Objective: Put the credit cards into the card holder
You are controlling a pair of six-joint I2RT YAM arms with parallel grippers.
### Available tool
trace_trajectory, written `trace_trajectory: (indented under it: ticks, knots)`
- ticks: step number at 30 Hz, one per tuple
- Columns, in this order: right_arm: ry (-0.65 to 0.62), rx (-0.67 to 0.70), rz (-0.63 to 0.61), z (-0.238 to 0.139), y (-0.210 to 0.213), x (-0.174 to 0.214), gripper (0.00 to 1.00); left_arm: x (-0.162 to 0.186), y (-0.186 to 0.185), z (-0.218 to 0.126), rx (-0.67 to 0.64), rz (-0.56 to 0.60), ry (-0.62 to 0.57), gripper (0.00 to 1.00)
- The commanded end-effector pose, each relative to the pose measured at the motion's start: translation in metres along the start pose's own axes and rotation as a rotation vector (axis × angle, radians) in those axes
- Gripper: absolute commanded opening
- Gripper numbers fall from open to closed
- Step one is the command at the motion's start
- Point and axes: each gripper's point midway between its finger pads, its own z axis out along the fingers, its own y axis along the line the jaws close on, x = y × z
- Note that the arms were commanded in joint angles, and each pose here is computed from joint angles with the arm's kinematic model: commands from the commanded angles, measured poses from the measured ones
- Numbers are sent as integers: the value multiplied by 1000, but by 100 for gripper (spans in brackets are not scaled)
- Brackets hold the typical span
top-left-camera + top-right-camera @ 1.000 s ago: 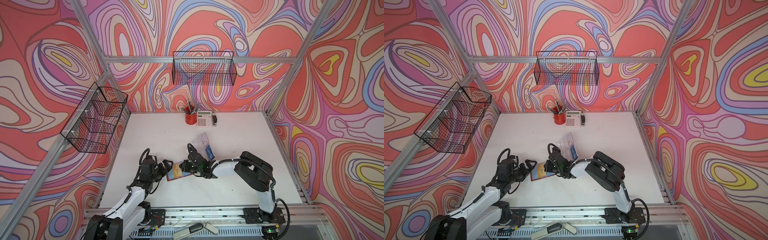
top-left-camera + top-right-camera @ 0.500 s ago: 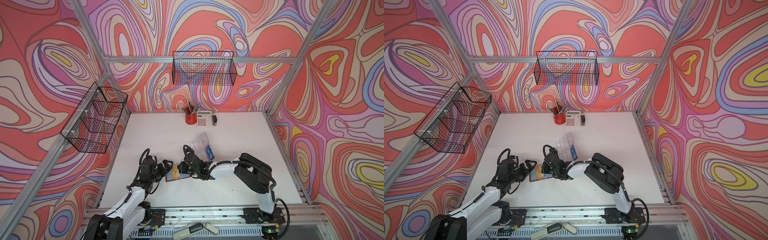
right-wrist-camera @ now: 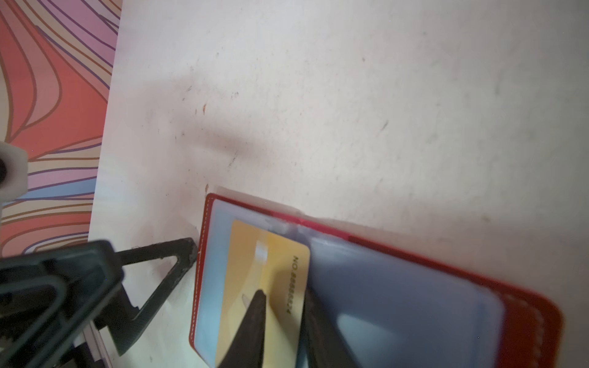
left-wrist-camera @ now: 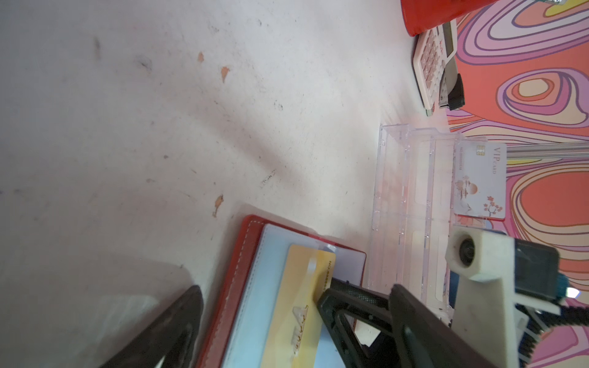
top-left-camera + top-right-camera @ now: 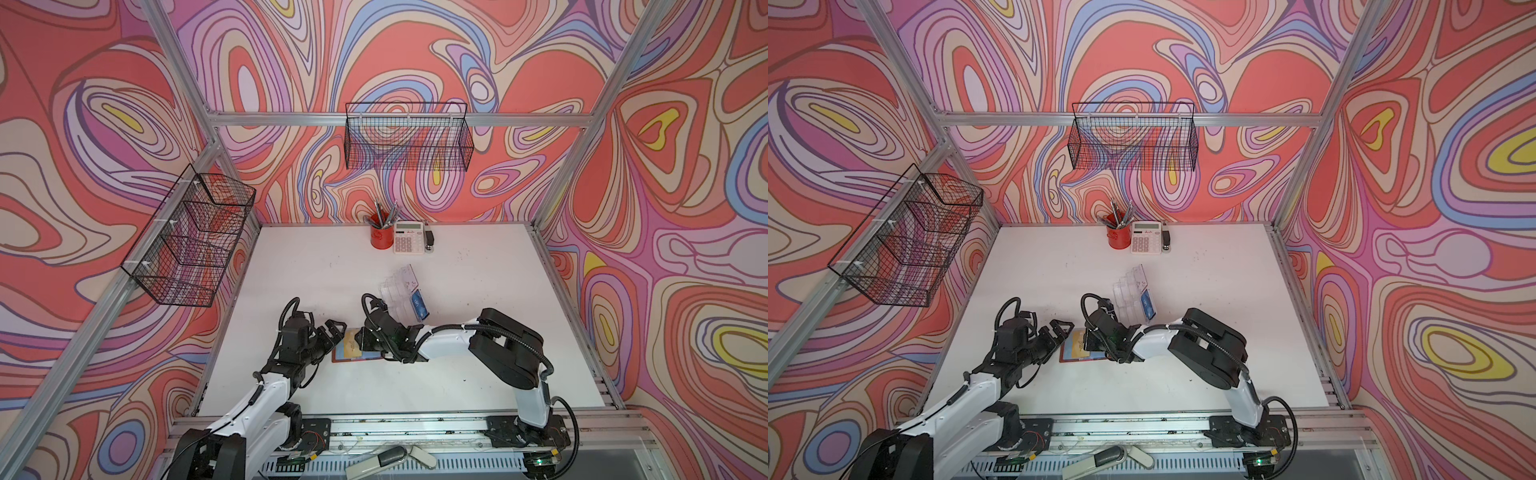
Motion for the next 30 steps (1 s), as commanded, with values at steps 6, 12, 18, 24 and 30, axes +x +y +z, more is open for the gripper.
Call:
trace_trajectory:
  ticks: [6,12,18,24,30]
  knots:
    - [7,83,-6,-12,-21,9,28,-1,1,1,3,-12,0,93]
    - [-46,144,-27,-27,-26,-5,34,0,1,1,6,-14,1,93]
    - [-42,141,-2,-34,-28,-2,34,1,-5,1,38,-6,13,93]
    - [-21,96,15,-35,-20,6,35,6,-12,3,77,-10,45,93]
    - [8,80,12,-24,-11,18,35,10,-13,5,94,-34,68,93]
